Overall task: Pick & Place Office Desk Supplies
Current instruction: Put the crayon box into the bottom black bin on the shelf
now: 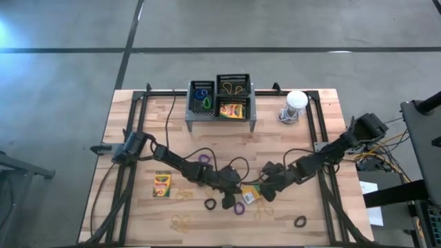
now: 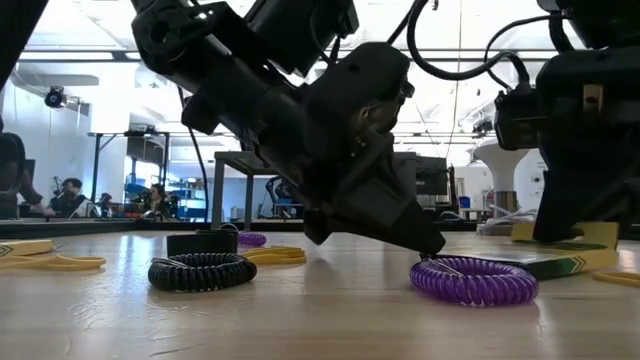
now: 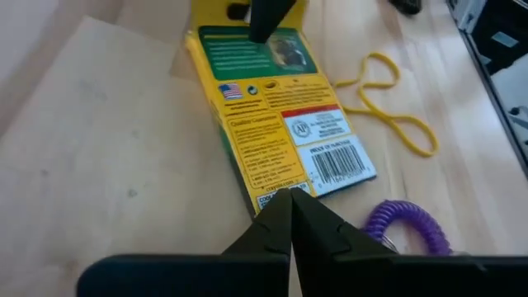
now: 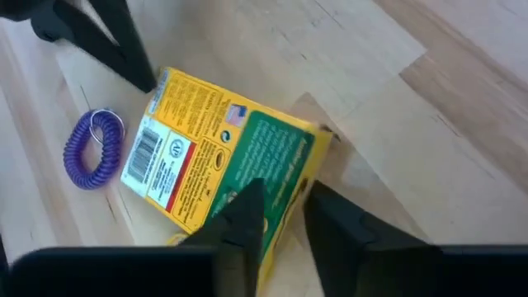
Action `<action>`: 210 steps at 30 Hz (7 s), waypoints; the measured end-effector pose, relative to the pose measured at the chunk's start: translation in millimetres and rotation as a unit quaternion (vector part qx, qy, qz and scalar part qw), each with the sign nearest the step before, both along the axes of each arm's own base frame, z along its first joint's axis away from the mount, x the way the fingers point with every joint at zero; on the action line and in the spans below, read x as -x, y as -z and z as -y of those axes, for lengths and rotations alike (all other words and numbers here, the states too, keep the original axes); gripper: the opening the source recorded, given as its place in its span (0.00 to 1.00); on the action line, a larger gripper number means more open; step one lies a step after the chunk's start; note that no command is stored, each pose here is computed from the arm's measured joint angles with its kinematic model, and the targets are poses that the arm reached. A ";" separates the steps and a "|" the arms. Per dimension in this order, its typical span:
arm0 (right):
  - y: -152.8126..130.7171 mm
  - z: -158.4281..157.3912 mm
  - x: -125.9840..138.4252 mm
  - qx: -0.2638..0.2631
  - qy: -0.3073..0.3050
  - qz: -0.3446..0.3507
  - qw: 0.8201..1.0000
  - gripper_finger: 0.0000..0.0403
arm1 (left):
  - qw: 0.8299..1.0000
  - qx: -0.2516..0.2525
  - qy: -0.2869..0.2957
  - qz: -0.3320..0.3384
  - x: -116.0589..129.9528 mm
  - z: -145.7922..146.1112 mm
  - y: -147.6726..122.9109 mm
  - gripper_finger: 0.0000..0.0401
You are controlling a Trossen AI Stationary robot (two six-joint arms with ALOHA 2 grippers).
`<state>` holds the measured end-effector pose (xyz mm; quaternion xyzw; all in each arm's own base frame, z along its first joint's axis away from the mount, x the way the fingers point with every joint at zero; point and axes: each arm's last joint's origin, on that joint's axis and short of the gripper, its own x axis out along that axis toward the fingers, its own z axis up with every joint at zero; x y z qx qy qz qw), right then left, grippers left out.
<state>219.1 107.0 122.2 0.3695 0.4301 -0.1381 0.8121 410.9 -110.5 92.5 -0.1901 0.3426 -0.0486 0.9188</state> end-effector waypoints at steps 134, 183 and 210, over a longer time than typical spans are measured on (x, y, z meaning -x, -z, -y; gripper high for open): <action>-25.3 -8.4 -63.7 -0.145 0.243 0.520 0.806 0.57 | 0.679 -0.734 0.016 0.016 90.6 22.0 -77.6 0.11; -30.4 16.7 -23.1 -0.069 0.154 0.476 0.863 0.09 | 0.901 -0.414 -0.017 0.133 110.9 37.2 -98.7 0.64; -233.7 177.8 -62.8 0.131 0.133 0.189 0.964 0.09 | 0.939 -0.314 -0.045 0.135 112.2 45.2 -90.9 0.51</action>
